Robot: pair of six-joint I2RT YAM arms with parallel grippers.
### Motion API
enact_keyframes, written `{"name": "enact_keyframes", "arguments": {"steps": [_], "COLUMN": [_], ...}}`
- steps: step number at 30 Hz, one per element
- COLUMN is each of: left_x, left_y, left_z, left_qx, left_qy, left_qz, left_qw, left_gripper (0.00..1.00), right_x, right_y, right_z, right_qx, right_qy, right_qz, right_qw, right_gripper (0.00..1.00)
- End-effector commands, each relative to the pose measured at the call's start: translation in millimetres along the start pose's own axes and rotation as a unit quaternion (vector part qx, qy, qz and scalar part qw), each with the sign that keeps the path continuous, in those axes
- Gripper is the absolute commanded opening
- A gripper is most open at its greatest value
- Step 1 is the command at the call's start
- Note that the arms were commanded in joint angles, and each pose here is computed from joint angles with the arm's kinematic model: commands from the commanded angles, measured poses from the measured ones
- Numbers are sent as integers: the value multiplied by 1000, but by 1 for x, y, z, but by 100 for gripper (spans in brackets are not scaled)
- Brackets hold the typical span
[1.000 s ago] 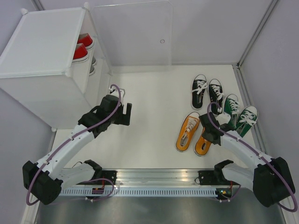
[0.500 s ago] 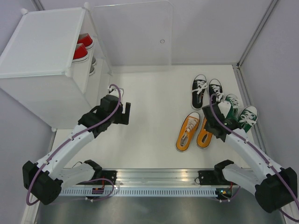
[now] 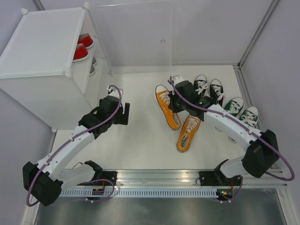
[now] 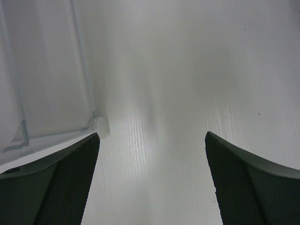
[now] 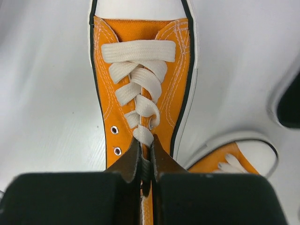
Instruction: Place and organize the shoes in the shoe cabinet
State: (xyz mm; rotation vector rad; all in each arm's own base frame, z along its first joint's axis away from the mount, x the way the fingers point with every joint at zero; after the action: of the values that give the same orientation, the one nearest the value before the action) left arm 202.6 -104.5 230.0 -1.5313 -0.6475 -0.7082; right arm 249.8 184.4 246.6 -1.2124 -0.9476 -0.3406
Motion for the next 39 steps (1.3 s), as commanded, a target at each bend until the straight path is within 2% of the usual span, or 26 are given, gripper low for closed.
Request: {"name": "enact_keyframes", "arguments": {"steps": [1,5,9,11,14,15,18,21,25,26,27,33,39], "left_x": [8,8,7,6,6,5,4,6,10,14,13,15,16], "left_y": [-3,-2,-1,0,1,2,3,5,6,4,5,25,57], "left_z": [1,2,1,1,-1,-2,-10,-17,-39,-48,-55,-114,-173], "left_qx": [-2,1,-3,-8,-21,-27,-68,-92,-152,-167,-176,-207,-231], "left_qy": [-4,-2,3,6,13,14,23,20,12,16,22,73,161], "left_qz": [-31,-33,-31,-31,-30,-28,-19,-9,20,21,29,69,90], "left_qw": [1000,999,1000,999,999,999,997,996,988,986,984,973,955], "left_gripper": [95,95,95,95,95,95,96,96,96,96,96,96,92], "right_x": [47,49,38,33,36,37,45,50,40,34,27,-27,-65], "right_y": [24,89,143,164,169,167,147,115,70,53,44,-16,-52], "right_z": [29,51,65,69,69,68,59,48,23,10,3,-36,-46], "right_qx": [122,174,187,189,179,174,133,89,-11,-63,-88,-193,-187], "right_qy": [-86,-135,-148,-147,-142,-140,-138,-120,-54,-36,3,98,168], "right_qz": [-84,-47,-17,-4,-5,-5,-7,-11,-21,-29,-25,-66,-149], "right_qw": [985,974,971,971,974,975,982,989,998,997,996,974,956], "right_gripper": [1,1,1,5,39,62,79,86,94,97,98,98,98]}}
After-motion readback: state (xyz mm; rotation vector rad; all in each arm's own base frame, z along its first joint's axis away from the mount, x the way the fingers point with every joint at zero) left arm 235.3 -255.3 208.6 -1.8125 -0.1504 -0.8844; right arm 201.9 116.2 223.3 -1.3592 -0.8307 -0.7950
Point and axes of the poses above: each gripper's point midway between its finger pads, its own y axis out along the fingers, its own z axis along the line the jaws close on, x = y × z, the point moved 9 cm from there along -y, back along the fingers, and after that the axes turned 8 degrees about -y, right-handed, at the moved point
